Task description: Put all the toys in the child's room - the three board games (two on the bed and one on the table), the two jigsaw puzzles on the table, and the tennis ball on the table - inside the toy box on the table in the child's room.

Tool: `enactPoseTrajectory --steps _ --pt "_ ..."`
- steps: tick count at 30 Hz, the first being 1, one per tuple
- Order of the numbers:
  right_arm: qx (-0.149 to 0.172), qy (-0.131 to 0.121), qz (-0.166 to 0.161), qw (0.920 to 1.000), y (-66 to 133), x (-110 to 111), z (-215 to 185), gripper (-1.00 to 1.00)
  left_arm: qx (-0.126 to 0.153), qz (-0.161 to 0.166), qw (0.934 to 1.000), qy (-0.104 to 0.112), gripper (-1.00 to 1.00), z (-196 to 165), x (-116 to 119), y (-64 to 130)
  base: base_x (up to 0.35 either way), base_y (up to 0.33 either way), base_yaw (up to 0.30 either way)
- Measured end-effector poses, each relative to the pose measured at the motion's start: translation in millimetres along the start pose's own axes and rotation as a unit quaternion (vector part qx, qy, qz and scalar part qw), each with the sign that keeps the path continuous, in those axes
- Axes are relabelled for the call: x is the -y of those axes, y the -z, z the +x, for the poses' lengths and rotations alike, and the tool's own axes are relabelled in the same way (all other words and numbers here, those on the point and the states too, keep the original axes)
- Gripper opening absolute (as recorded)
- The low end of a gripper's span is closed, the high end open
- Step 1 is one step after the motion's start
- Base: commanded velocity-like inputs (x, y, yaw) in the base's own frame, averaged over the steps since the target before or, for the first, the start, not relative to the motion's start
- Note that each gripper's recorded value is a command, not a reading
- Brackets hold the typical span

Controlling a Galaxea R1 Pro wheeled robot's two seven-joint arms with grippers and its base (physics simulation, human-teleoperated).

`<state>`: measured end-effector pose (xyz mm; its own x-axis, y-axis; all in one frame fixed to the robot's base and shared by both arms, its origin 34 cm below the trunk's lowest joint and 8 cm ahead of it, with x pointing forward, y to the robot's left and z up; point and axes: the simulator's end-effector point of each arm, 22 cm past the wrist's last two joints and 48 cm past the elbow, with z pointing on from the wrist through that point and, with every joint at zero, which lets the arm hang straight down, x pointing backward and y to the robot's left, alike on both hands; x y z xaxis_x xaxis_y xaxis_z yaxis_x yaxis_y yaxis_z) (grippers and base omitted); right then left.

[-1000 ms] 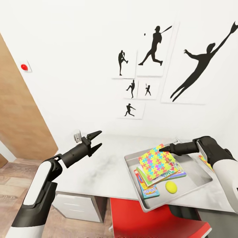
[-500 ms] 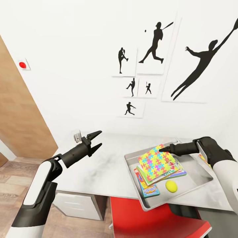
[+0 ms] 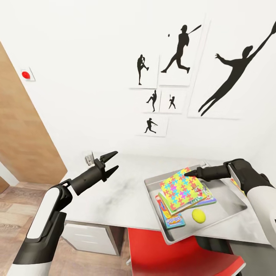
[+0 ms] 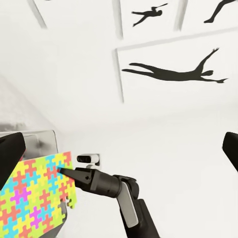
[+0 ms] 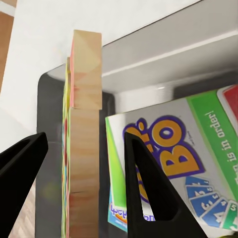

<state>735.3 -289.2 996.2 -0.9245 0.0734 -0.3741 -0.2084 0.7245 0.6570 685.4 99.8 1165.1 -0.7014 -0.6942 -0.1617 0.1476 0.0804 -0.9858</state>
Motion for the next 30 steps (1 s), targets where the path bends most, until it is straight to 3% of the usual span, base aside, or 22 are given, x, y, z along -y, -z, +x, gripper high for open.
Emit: enactPoseTrajectory --steps 30 --pt "-0.014 -0.014 0.001 0.9998 -15.3 16 11 -1.0 -0.006 -0.01 0.9999 0.011 1.0 2 -20 -5.2 0.0 0.0 0.0"
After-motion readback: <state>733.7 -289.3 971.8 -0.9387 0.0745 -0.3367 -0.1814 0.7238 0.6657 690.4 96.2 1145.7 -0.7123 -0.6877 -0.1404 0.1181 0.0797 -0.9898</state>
